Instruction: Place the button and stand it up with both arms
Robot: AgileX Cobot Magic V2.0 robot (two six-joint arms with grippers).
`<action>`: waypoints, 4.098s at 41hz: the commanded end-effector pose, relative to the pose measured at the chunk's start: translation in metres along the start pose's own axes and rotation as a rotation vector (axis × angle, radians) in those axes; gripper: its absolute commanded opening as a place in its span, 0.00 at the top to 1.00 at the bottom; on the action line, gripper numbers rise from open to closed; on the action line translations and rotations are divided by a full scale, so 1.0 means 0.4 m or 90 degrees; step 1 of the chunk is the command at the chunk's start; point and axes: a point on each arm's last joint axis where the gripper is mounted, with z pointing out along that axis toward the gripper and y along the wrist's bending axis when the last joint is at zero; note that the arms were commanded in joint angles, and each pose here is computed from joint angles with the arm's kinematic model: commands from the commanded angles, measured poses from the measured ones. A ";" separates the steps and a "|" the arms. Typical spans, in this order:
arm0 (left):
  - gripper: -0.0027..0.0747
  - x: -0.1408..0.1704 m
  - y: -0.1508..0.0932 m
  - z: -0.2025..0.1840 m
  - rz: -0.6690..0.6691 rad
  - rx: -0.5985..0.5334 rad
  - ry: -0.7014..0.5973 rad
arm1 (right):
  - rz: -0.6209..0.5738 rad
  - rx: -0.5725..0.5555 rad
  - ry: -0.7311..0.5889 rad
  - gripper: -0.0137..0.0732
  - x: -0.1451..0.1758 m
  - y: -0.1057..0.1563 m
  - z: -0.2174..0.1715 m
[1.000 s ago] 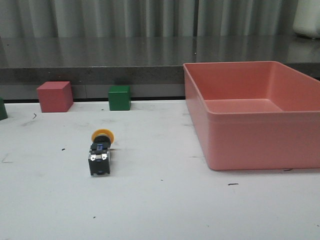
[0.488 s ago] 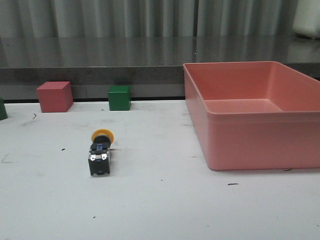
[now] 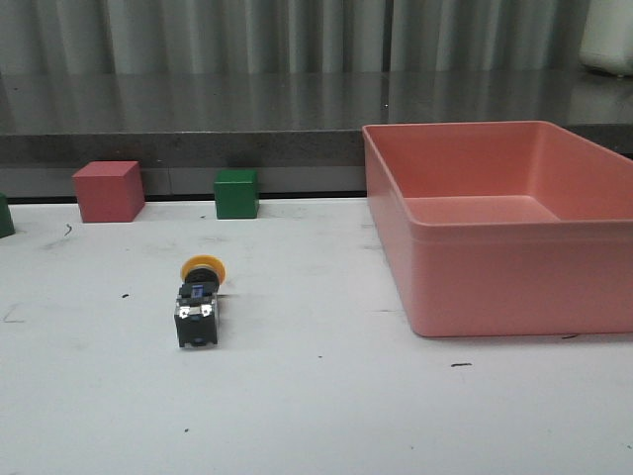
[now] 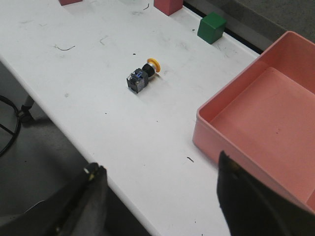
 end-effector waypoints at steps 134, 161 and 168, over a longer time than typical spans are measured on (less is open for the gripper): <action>0.72 0.247 -0.501 0.831 0.028 0.039 0.712 | -0.009 0.011 -0.054 0.27 -0.026 -0.005 -0.013; 0.75 0.021 -0.412 0.669 0.180 0.137 0.552 | -0.009 0.011 -0.054 0.27 -0.026 -0.005 -0.013; 0.75 -0.025 -0.331 0.608 0.193 0.152 0.510 | -0.009 0.011 -0.054 0.27 -0.026 -0.005 -0.013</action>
